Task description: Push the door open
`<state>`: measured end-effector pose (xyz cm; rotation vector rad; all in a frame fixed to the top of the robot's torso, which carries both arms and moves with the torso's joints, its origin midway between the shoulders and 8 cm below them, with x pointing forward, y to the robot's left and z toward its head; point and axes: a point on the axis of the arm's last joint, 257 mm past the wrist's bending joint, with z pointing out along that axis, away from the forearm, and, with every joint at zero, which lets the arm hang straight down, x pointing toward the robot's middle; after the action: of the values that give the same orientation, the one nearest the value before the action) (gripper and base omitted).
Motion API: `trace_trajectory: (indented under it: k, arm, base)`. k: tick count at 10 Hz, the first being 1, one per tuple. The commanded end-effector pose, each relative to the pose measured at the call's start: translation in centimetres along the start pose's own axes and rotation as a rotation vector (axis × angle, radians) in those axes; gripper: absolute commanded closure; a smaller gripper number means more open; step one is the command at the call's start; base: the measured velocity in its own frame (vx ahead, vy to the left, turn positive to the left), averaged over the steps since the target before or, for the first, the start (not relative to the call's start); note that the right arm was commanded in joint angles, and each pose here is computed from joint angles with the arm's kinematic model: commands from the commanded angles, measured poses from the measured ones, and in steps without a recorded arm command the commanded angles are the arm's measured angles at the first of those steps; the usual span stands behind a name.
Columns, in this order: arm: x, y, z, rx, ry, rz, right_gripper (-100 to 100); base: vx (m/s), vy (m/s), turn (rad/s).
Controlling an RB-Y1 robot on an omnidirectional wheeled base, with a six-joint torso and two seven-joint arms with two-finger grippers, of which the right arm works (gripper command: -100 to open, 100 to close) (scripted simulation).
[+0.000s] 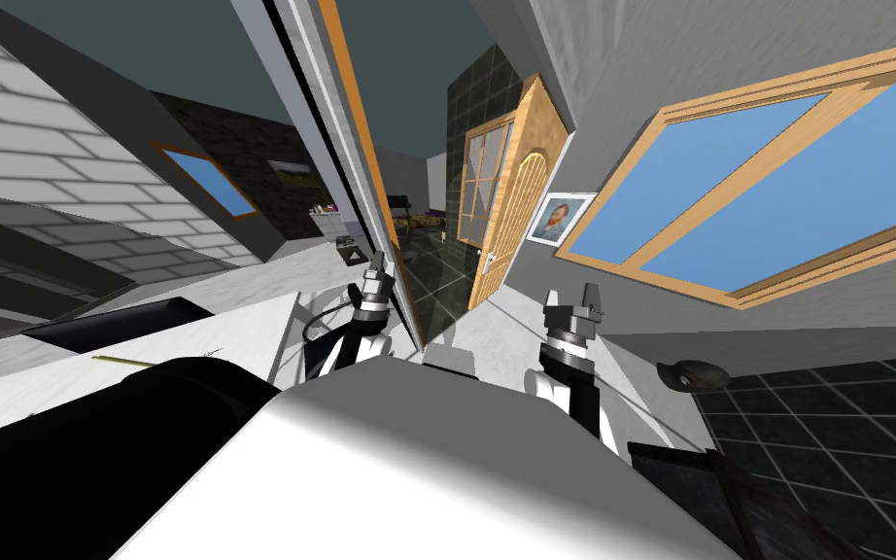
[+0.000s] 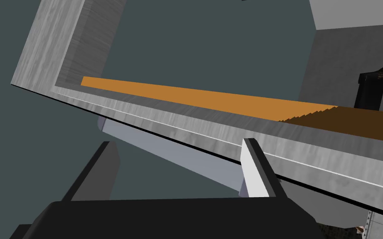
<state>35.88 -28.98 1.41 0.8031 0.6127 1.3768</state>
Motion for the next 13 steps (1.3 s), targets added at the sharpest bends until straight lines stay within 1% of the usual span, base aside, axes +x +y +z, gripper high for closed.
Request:
trace_trajectory:
  k: [1, 4, 7, 13]
  arm:
    - [0.6, -0.6, 0.01, 0.016, 0.02, -0.021, -100]
    - [1.7, -1.9, -0.01, 0.047, 0.058, -0.064, -100]
    - [2.8, -3.3, -0.11, 0.077, 0.098, -0.11, -100]
    - [5.6, -7.1, -0.74, 0.159, 0.208, -0.248, -100]
  base:
    - [-0.01, -0.051, 0.001]
    - [0.013, -0.108, 0.015]
    - [0.042, -0.072, 0.016]
    - [0.056, -0.071, 0.028]
